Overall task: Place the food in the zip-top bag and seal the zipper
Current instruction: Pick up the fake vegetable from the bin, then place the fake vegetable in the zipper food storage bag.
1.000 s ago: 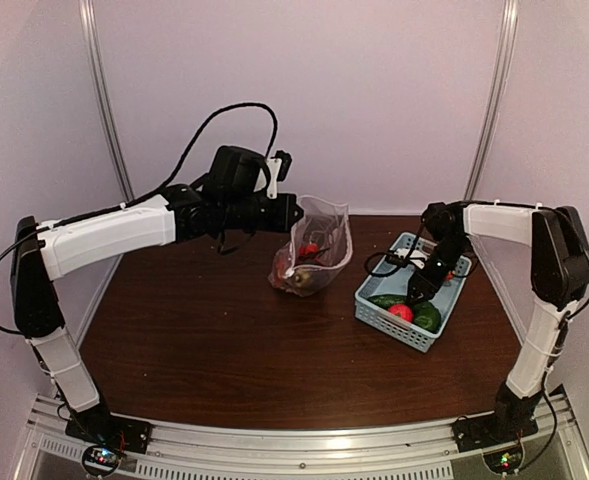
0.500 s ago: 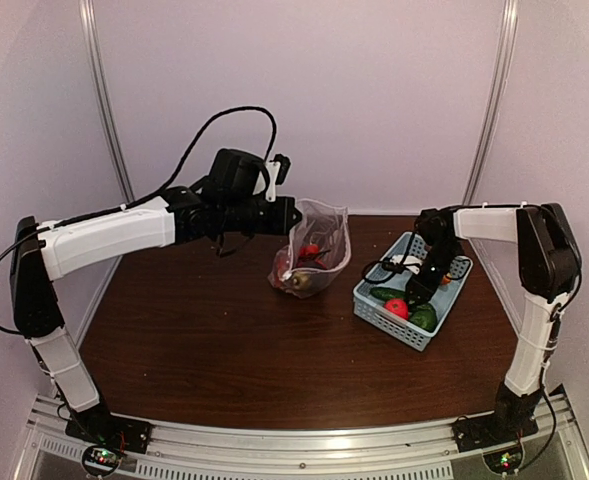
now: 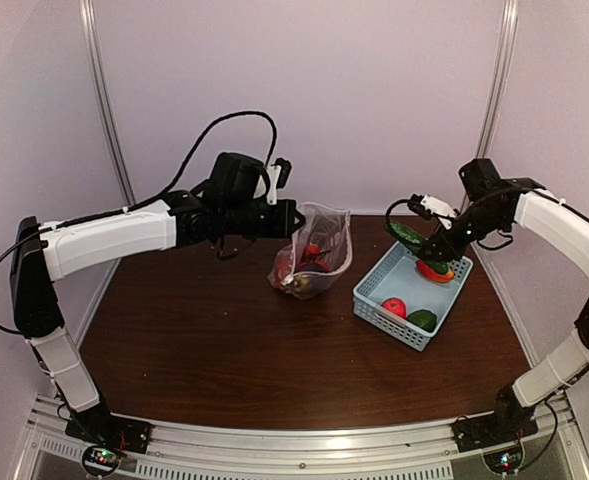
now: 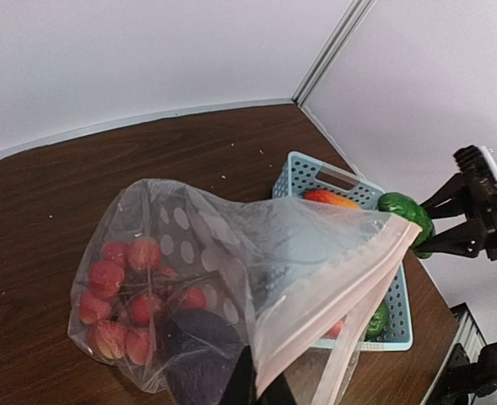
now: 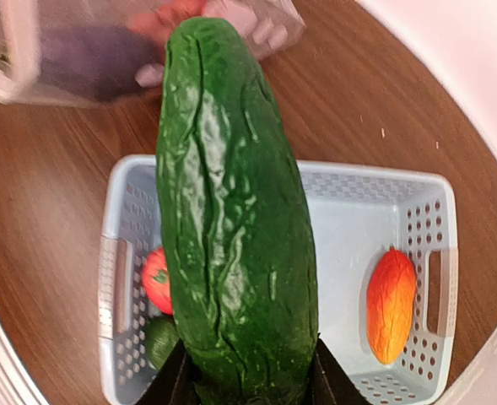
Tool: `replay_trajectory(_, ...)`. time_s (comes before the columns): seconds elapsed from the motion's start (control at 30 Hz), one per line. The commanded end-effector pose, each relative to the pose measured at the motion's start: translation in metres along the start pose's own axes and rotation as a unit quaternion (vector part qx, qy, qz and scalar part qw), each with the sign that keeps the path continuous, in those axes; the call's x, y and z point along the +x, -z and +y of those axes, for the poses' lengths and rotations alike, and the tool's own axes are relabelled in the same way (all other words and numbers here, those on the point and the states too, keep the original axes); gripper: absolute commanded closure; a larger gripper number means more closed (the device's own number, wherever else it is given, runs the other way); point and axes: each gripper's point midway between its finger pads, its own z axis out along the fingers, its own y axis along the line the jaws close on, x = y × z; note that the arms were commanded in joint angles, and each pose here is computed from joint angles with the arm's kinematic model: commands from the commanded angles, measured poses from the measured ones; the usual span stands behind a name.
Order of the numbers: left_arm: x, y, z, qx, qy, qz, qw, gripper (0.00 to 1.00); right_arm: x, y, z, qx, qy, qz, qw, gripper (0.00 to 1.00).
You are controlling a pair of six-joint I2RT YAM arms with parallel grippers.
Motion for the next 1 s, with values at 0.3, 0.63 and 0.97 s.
replay_trajectory(0.3, -0.034, 0.000, -0.030, 0.079, 0.068, -0.040, 0.994, 1.00, -0.155, 0.084, 0.143, -0.223, 0.072, -0.301, 0.924, 0.85)
replay_trajectory(0.63, -0.054, 0.014, -0.053, 0.144, 0.144, -0.043, 0.978, 1.00, -0.215, 0.063, 0.142, -0.223, 0.039, -0.372, 0.900, 0.81)
replay_trajectory(0.97, -0.066, 0.034, -0.048, 0.213, 0.249, -0.063, 0.943, 1.00, -0.198, 0.028, 0.129, -0.161, 0.056, -0.351, 0.921, 0.73)
